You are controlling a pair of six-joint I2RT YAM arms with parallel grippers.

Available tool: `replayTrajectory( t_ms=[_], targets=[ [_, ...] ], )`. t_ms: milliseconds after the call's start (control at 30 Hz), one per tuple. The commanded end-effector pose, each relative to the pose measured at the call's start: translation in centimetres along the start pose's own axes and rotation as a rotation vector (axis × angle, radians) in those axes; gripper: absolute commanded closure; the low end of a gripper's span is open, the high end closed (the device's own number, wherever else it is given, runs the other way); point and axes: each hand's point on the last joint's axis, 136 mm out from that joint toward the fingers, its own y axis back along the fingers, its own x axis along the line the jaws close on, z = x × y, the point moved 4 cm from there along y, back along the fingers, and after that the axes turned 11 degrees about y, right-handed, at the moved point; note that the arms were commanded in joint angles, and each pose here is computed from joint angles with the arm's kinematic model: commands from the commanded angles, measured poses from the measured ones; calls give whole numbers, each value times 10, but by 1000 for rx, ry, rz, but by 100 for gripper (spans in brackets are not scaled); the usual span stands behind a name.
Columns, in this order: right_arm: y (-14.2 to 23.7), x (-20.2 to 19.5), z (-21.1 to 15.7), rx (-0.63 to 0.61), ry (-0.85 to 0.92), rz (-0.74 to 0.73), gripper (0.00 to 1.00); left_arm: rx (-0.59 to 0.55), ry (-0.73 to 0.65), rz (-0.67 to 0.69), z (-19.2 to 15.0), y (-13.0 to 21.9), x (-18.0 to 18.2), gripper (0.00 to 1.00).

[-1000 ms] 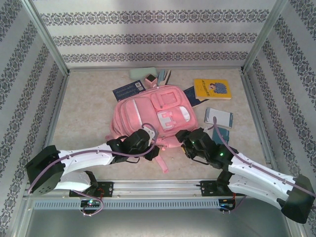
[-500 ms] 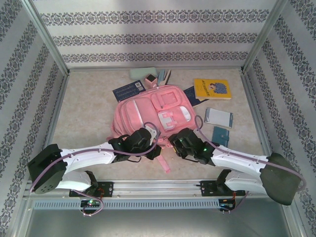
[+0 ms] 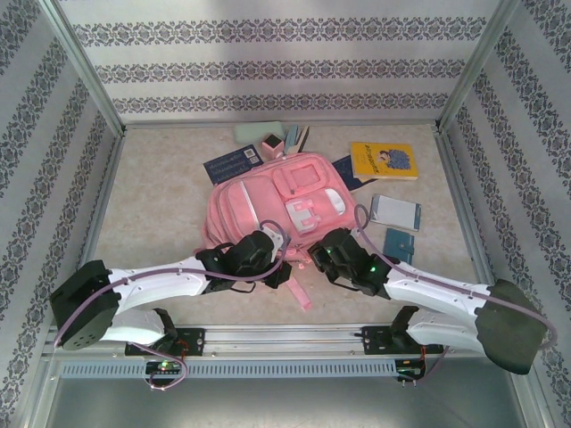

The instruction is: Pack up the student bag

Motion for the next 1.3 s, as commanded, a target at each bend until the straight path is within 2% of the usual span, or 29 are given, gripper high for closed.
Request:
replayTrajectory(
  t_ms=[0,367,667,767,900,1000,1100,1267],
  targets=[
    [5,-13,20,-106,20,-59,100,-39,-14,50,4,12,6,100],
    [7,-15,29,-106,21,-60,100,-64,26,100,-9,32,29,100],
    [10,-17,35,-113,32,-61,100,-64,44,110,-19,42,41,100],
    [9,-15,34,-101,38,-43,100,-53,47,76,-21,41,37,100],
    [5,-6,29,-51,56,-27,100,-16,58,37,-14,34,20,89],
    [4,0,26,-27,56,-21,100,23,60,40,-10,25,7,74],
    [6,3,27,-31,55,-19,100,41,51,34,-7,19,-6,66],
    [11,6,29,-42,43,-28,100,77,63,92,-3,11,-14,63]
  ],
)
